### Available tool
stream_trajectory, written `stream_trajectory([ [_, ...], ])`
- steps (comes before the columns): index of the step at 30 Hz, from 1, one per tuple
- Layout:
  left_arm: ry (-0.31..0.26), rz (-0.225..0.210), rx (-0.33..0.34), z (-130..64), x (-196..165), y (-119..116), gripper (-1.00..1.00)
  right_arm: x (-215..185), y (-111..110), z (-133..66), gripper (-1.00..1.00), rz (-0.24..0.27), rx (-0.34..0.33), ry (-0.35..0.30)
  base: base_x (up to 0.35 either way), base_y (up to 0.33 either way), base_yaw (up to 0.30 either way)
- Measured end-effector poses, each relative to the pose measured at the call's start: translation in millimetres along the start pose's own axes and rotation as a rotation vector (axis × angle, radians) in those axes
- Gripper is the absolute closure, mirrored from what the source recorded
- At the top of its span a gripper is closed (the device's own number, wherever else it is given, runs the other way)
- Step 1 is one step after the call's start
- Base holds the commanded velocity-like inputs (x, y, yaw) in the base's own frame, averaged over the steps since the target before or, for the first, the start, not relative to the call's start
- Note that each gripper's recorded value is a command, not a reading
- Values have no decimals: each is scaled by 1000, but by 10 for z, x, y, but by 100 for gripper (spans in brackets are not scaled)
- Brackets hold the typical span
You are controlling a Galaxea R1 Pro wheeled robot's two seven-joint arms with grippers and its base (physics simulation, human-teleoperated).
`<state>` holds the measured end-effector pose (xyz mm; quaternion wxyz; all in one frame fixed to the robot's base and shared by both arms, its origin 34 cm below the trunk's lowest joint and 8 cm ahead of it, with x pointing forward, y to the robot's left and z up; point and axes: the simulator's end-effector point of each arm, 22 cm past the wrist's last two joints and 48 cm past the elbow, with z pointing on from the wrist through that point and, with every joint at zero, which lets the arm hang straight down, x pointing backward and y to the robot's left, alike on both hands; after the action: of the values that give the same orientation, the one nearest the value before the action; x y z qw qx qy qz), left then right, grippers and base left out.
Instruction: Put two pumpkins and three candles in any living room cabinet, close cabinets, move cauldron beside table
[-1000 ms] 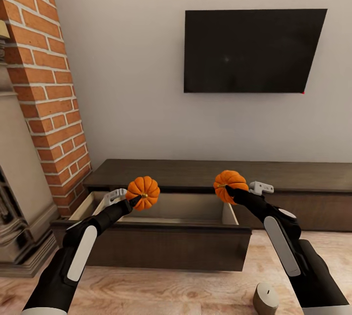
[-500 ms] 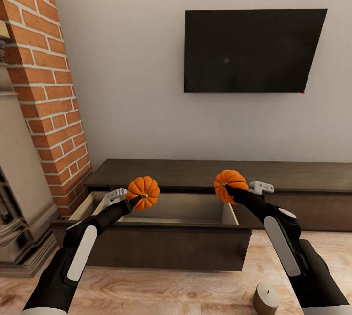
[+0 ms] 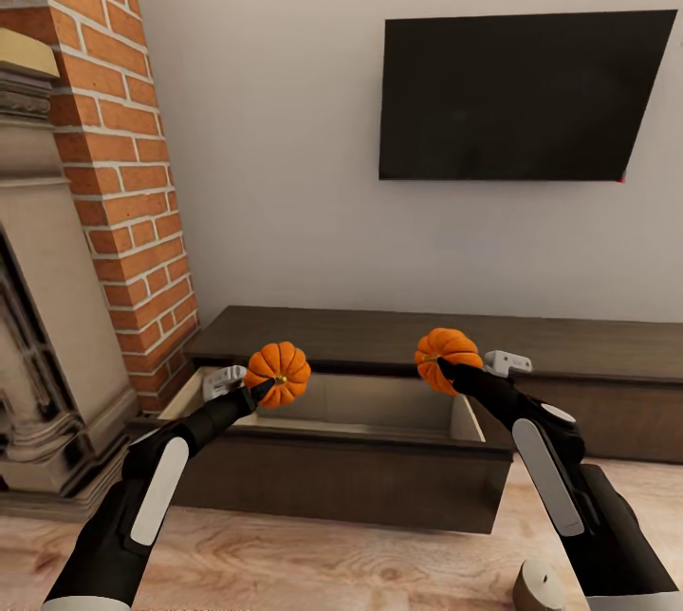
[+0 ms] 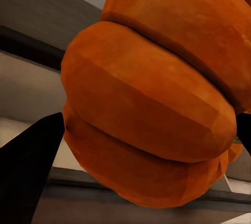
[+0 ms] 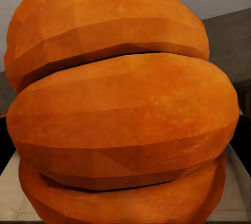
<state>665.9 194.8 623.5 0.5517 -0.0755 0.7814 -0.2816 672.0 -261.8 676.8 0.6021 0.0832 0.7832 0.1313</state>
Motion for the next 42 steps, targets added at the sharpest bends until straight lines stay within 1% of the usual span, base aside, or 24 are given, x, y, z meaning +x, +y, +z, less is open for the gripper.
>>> stream_trajectory([
  [8, 1, 0, 1, 2, 3, -4, 100, 47, -10, 17, 100, 2, 5, 10, 45, -117, 11],
  [12, 7, 4, 2, 16, 32, -35, 100, 137, 144, 48, 100, 34, -13, 23, 3, -7, 0],
  [13, 17, 13, -5, 33, 73, -53, 100, 151, 168, 53, 100, 39, -13, 25, 1, -2, 0],
  [14, 38, 33, -39, 68, 163, -46, 100, 174, 188, 61, 100, 43, -5, 28, 0, -1, 0],
  [15, 50, 43, -73, 87, 212, -21, 100, 192, 194, 67, 100, 46, 6, 30, 0, 0, 0],
  [17, 55, 56, -115, 115, 242, -39, 100, 267, 172, 90, 100, 44, 38, 42, 0, 0, 0],
  [19, 54, 58, -129, 151, 270, -125, 100, 373, 165, 123, 100, 38, 60, 63, 0, 0, 0],
  [21, 62, 51, -135, 189, 333, -180, 100, 542, 182, 180, 100, 30, 72, 99, 0, 0, 0],
  [22, 75, 49, -144, 230, 394, -173, 100, 719, 205, 233, 100, 25, 77, 137, 0, 0, 0],
  [23, 76, 54, -151, 271, 384, -164, 100, 873, 218, 277, 100, 20, 81, 168, 0, 0, 0],
  [24, 75, 61, -156, 314, 367, -166, 100, 910, 246, 310, 100, 5, 84, 170, 0, 0, 0],
  [26, 91, 79, -175, 391, 426, -137, 100, 965, 260, 370, 100, -23, 96, 164, 0, 0, 0],
  [28, 97, 97, -190, 449, 499, -128, 100, 968, 265, 399, 100, -38, 105, 154, 0, 0, 0],
  [30, 82, 109, -198, 484, 502, -133, 100, 979, 288, 411, 100, -41, 107, 154, 0, 0, 0],
  [34, 72, 117, -202, 506, 505, -137, 100, 1001, 357, 426, 100, -39, 101, 157, 0, 0, 0],
  [42, 70, 119, -204, 509, 503, -130, 100, 1008, 391, 430, 100, -36, 101, 156, 0, 0, 0],
])
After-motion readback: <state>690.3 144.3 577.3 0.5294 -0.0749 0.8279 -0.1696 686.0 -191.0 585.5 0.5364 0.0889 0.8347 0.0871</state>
